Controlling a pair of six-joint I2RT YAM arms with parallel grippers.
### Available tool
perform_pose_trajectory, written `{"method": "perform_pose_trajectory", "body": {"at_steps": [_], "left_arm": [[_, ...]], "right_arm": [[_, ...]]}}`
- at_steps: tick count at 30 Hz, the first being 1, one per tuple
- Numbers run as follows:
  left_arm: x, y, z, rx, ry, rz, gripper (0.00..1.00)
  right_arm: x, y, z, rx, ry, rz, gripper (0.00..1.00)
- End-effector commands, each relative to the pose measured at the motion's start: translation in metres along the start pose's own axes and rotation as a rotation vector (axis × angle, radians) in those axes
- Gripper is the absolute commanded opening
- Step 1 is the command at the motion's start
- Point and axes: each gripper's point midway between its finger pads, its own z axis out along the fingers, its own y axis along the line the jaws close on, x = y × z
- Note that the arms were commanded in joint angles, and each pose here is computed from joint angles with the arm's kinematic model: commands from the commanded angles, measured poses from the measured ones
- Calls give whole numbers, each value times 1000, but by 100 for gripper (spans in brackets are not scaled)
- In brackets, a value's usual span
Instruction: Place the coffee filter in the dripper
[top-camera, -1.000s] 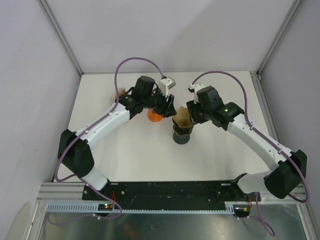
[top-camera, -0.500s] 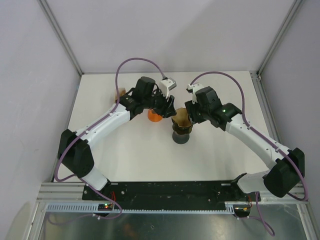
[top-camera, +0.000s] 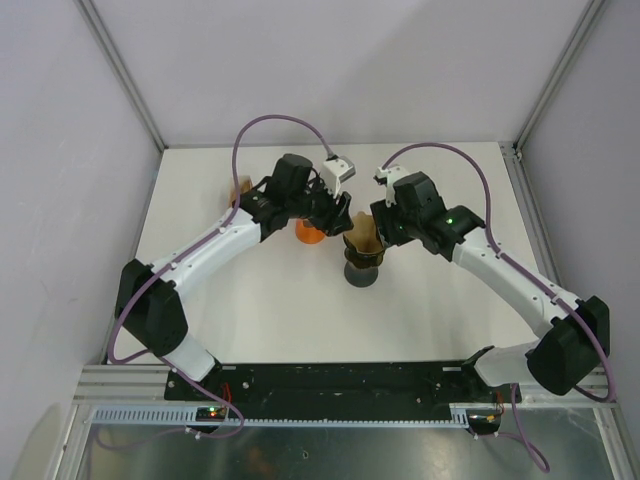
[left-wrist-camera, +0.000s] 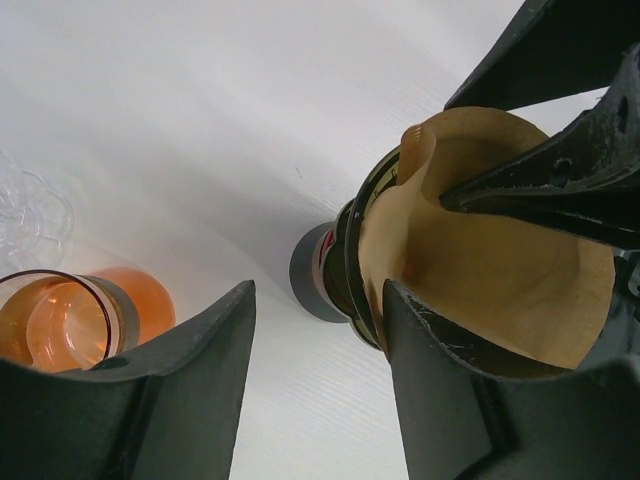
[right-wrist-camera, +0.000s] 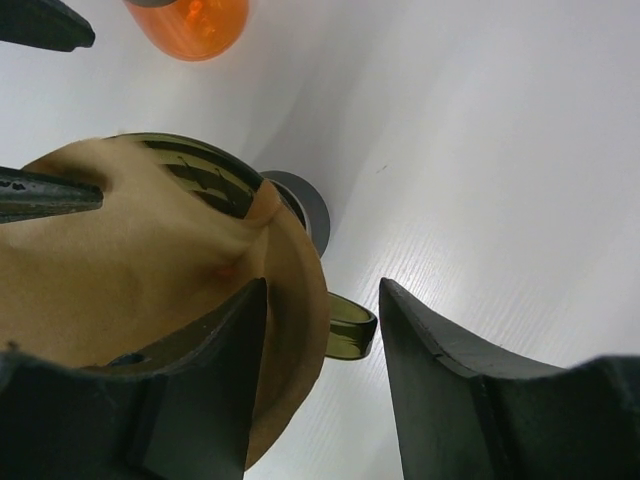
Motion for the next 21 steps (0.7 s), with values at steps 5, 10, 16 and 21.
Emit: {"method": "perform_pose_trajectory", "body": {"at_steps": [5,10,16,21], "left_arm": [[-34,-15,-23,47,-75,29,64],[-39,-18,-24,58,-85,27,67],[-47,-19,-28,59,-97,35,73],[-54,-19,-33,61,-108,36,78]], "right_arm": [[-25,16,-24,-100,-120,-12,58],[-38,21,-35,-131,-178,-15,61],[-43,21,-36,-130,-188,-22,64],[-51,20,-44,-127,-215,-27,68]]}}
